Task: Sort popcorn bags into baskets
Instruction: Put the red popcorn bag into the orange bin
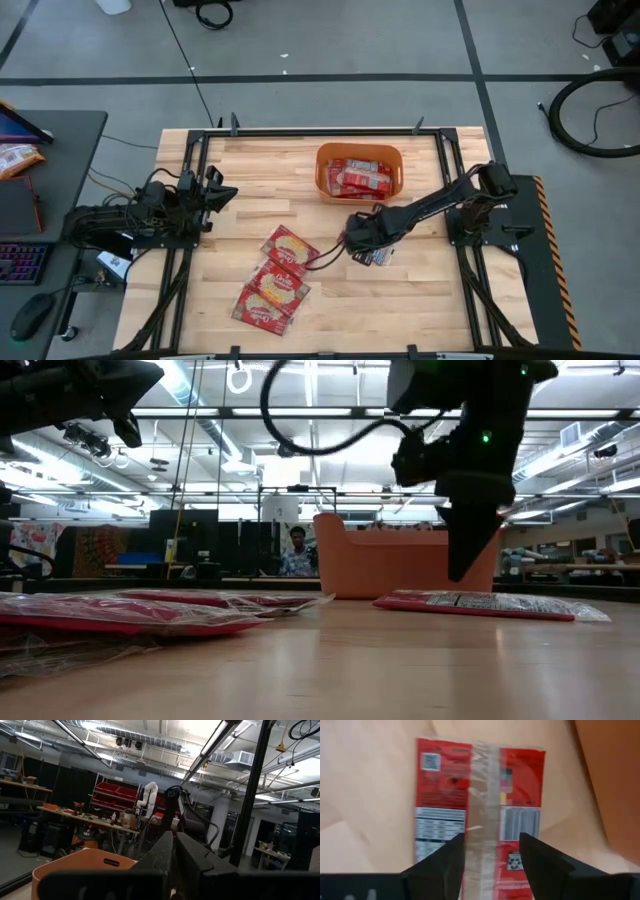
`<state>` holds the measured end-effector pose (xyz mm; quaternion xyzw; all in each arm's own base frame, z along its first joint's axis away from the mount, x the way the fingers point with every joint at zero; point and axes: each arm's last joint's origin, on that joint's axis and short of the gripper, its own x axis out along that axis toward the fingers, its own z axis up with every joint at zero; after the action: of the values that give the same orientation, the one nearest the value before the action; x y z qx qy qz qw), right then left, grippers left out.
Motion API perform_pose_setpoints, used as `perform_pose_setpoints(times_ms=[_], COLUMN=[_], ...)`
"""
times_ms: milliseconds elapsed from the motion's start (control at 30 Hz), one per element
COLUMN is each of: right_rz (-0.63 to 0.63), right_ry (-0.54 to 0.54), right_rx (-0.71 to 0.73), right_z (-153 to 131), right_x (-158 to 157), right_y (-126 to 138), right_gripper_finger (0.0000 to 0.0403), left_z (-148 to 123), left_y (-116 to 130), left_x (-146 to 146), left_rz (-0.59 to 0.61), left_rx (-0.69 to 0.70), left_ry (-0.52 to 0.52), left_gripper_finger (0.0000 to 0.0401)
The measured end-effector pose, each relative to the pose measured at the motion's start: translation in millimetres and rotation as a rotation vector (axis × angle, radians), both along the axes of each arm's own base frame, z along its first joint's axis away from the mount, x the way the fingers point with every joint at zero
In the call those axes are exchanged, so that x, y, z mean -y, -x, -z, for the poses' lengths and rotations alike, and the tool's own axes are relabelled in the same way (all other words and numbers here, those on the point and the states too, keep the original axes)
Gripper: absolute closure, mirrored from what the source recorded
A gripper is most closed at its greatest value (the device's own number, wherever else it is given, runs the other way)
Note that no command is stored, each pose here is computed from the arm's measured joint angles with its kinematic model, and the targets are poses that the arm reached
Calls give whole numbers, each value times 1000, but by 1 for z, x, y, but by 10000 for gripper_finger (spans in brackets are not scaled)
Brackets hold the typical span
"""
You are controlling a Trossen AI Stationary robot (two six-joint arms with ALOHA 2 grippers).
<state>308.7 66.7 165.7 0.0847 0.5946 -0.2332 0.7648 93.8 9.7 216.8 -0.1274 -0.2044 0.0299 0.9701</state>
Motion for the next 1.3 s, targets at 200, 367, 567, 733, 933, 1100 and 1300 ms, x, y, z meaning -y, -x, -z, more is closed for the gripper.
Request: perform_pose_setpoints(times_ms=[200, 367, 567, 733, 933, 1100, 1300], right_rz=[-10, 0, 12, 11, -26, -32, -45], right_ry=[-14, -65, -83, -85, -80, -17, 148], right_rx=[5, 24, 30, 38, 22, -12, -11], right_z=[13, 26, 29, 26, 5, -31, -82], right_x=[1, 1, 1, 0, -3, -4, -2], right_y=[5, 12, 13, 9, -3, -12, -19], right_gripper_finger=[201, 236, 335, 395, 397, 397, 398], left_z=[0, 0, 0, 0, 0, 0, 1], left_y=[0, 0, 0, 0, 0, 0, 0], left_x=[0, 0, 0, 0, 0, 0, 0], left_rz=[-1, -1, -1, -1, -2, -1, -1], left_rx=[-1, -1, -2, -3, -4, -4, -6], left_ry=[-1, -1, -1, -1, -2, -2, -1], left_gripper_finger=[376, 376, 376, 376, 376, 376, 376])
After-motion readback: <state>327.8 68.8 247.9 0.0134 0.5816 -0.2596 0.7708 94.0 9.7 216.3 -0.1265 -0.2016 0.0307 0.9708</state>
